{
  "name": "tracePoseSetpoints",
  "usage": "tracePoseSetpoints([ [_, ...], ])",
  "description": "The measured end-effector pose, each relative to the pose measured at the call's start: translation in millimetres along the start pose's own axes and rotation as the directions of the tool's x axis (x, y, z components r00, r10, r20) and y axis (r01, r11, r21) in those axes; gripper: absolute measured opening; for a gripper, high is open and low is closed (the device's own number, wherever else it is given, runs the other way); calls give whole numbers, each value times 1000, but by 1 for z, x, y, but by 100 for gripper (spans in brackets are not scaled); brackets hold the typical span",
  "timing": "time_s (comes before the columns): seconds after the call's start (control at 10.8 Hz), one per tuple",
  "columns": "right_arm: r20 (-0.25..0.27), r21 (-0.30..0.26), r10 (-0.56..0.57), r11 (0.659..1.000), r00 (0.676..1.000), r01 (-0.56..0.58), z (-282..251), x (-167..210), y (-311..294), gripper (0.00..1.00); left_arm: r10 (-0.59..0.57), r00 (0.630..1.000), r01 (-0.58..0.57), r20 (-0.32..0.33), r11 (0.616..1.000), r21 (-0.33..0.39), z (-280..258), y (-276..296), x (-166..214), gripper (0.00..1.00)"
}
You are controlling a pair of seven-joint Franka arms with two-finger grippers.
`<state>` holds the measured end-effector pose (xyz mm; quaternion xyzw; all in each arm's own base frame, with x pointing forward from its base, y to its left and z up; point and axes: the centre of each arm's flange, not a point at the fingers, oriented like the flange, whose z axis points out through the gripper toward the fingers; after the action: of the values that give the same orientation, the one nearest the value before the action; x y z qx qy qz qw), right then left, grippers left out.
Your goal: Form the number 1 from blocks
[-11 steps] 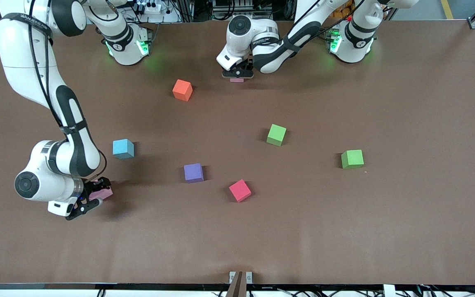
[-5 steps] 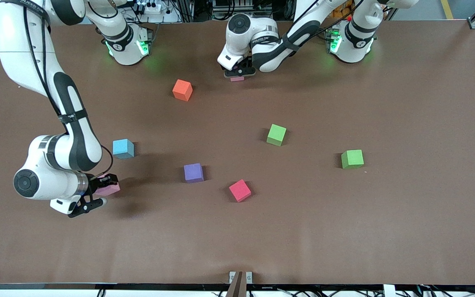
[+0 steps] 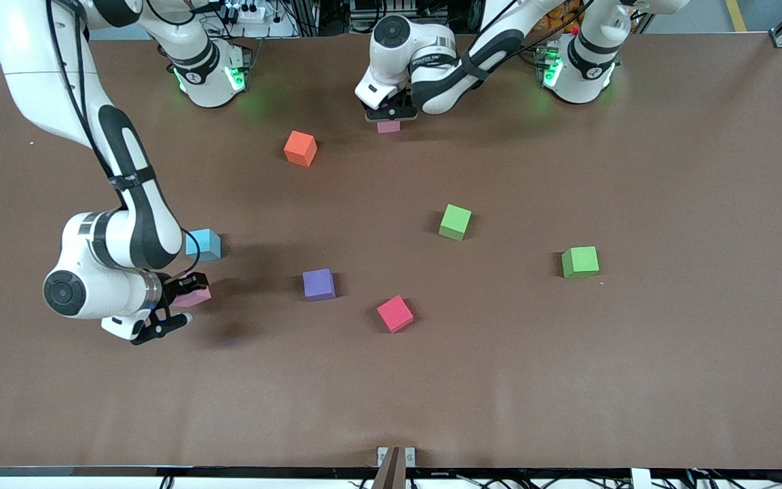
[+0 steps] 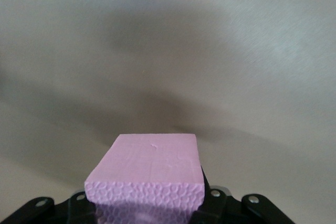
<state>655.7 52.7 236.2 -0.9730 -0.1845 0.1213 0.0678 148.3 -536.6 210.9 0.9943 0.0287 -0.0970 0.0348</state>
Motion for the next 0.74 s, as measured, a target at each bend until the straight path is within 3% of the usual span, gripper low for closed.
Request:
tracePoseSetpoints([
  [0.65,89,50,-32,998,996,27,-4,-21,-52,61,107,993,-107,-42,994,2,0,1,-9,56],
  [0.74,87,46,-20,999,996,16,-5,-20,-59,61,109,993,-109,-43,994,4,1,0,-9,66],
])
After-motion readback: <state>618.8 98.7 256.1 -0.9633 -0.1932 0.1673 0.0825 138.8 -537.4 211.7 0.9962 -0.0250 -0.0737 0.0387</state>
